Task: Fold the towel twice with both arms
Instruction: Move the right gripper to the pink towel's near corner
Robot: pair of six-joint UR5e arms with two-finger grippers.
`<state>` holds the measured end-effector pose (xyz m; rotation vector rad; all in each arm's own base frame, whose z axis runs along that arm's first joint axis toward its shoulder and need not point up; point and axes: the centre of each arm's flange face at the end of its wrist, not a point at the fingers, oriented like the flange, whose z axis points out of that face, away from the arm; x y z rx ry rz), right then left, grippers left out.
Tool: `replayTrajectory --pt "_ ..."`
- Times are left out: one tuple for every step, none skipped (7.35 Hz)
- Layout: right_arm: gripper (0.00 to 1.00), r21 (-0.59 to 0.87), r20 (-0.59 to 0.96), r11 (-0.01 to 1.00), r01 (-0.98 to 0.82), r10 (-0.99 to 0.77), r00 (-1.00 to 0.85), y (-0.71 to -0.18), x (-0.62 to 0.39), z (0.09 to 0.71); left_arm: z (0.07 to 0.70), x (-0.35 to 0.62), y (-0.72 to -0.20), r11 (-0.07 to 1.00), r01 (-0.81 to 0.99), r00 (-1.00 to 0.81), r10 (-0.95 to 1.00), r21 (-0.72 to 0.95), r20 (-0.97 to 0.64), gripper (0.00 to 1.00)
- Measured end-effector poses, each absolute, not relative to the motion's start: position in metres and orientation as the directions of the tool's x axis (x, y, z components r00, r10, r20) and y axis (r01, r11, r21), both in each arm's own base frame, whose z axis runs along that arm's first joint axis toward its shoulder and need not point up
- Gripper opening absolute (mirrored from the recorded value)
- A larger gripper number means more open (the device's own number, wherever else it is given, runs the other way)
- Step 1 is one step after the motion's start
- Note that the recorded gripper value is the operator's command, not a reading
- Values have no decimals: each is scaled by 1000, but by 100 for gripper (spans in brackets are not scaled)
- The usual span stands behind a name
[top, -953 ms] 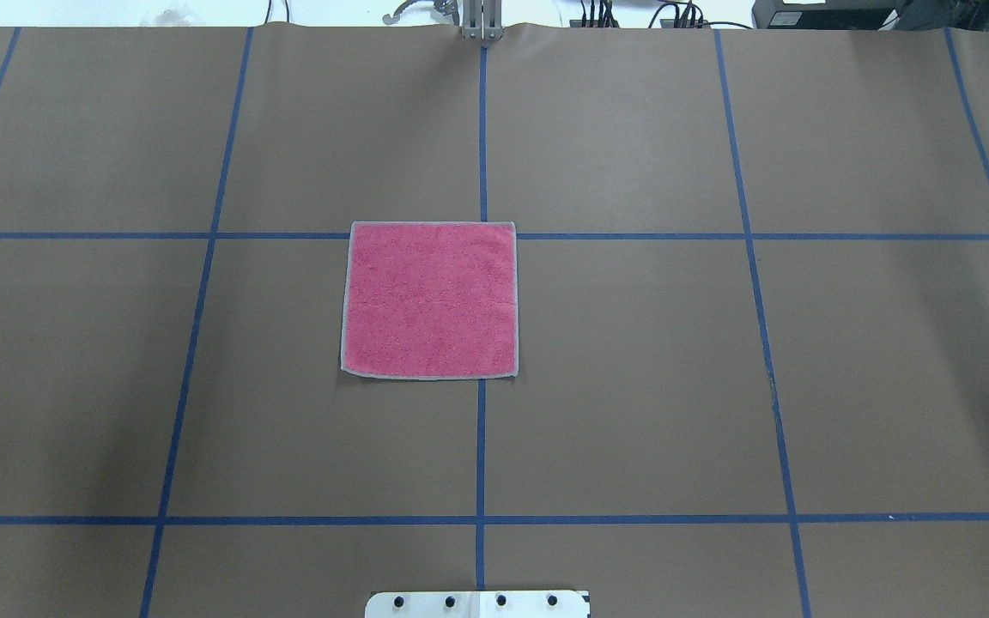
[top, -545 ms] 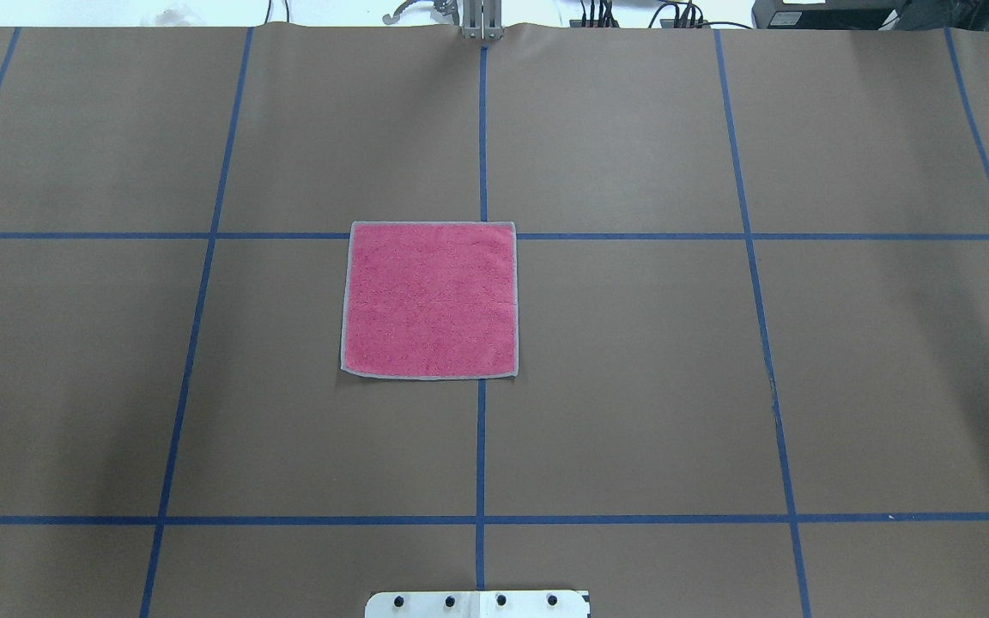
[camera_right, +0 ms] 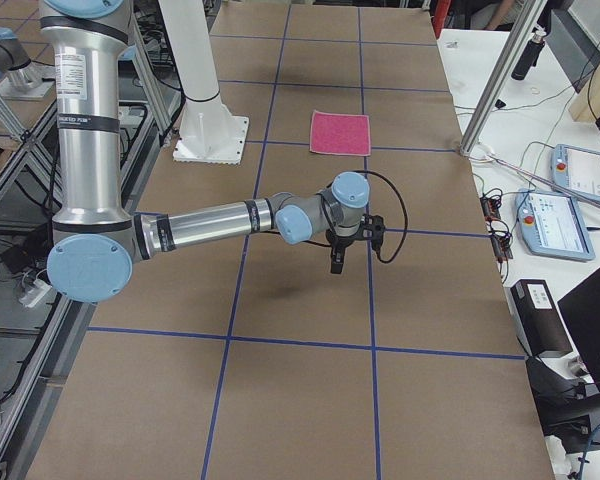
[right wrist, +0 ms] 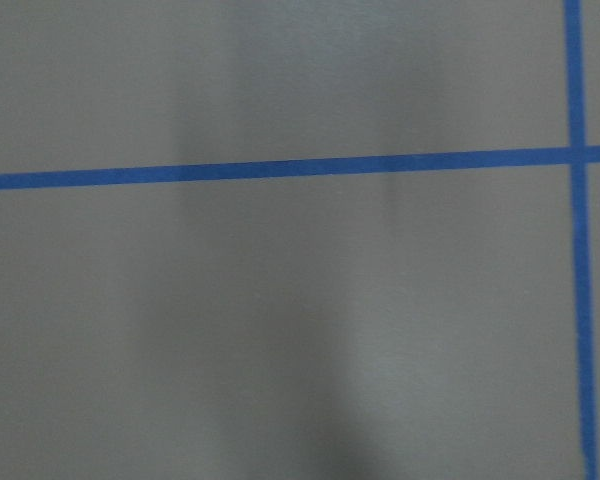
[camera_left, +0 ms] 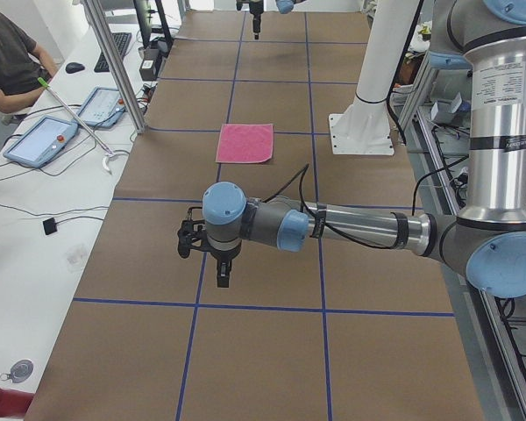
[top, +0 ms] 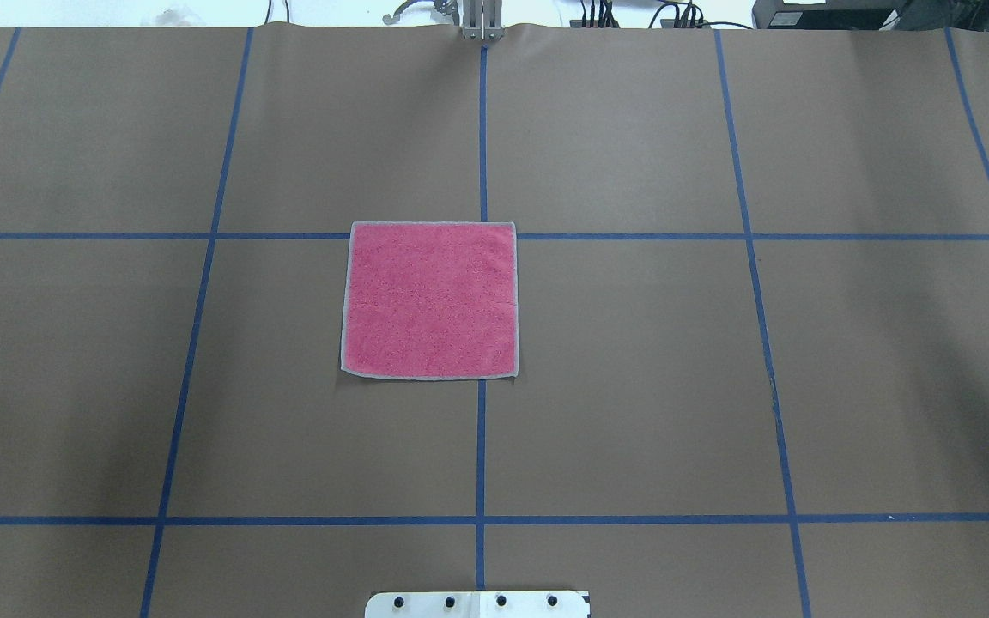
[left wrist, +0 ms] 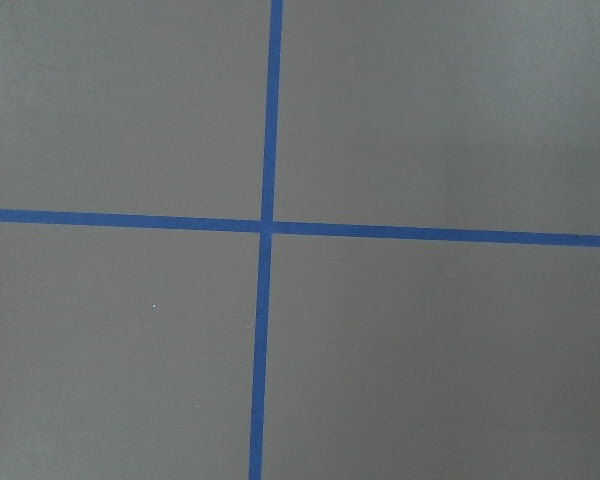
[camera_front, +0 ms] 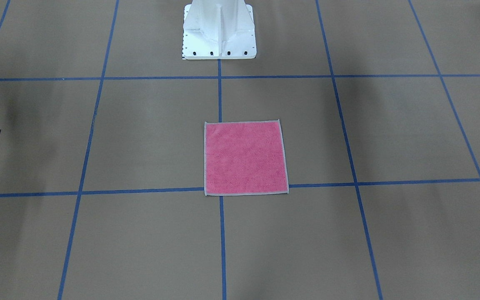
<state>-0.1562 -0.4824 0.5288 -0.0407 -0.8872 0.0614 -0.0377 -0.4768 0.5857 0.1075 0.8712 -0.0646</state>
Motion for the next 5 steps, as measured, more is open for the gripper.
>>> replayTrajectory --pt "100 -91 789 994 -53 105 606 -482 -192 502 582 -28 -478 994 86 641 -1 71 -767 100" --pt "100 -128 799 988 -84 153 581 -484 -229 466 577 -12 -481 995 71 638 4 64 -770 100" --pt "99 -161 802 980 -117 199 563 -482 -270 429 565 10 -486 996 65 632 1 55 -775 100" --pt "99 -190 802 970 -151 242 546 -475 -315 394 548 36 -494 996 77 620 -14 42 -784 100" --pt "96 -221 801 958 -181 284 527 -464 -357 362 530 64 -503 996 87 607 -33 25 -794 100"
